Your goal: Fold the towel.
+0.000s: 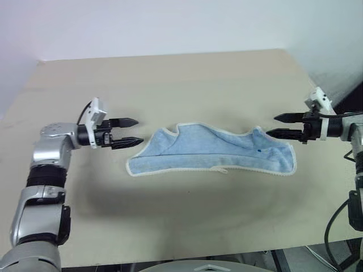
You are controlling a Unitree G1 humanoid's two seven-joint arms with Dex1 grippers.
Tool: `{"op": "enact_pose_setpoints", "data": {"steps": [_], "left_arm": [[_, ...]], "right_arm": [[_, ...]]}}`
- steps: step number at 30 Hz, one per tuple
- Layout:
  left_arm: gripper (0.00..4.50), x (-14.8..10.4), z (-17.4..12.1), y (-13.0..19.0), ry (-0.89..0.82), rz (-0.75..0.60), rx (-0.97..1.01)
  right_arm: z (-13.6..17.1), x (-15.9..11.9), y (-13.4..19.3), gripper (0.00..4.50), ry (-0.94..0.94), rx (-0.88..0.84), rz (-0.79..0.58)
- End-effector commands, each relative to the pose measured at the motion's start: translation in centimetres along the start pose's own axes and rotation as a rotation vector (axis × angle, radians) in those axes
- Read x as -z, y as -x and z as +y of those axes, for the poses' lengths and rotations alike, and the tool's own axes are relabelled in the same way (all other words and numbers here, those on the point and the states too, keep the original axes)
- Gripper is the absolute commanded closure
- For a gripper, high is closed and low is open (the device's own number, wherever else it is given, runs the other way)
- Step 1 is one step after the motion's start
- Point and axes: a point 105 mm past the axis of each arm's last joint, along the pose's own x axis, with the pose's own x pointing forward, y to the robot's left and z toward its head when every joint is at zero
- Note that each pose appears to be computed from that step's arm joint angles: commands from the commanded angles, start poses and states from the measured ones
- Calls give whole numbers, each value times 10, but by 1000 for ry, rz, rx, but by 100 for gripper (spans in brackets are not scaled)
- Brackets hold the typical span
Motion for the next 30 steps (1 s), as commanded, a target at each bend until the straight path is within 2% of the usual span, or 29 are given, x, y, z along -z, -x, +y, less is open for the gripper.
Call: {"op": "enact_pose_setpoints", "data": {"steps": [1,9,21,30], "left_arm": [[1,-3,2,-6,-27,9,16],[1,1,-1,-29,-31,19,92],[1,-21,15,-53,-93,46,128],[1,-10,9,-75,-87,94,192]], "right_arm": [[1,-9,-2,0,26,-20,-10],[21,0,-15,0,-7,-130,31],[38,1,-9,0,-16,-175,54],[45,2,-9,0,-16,-181,75]]}}
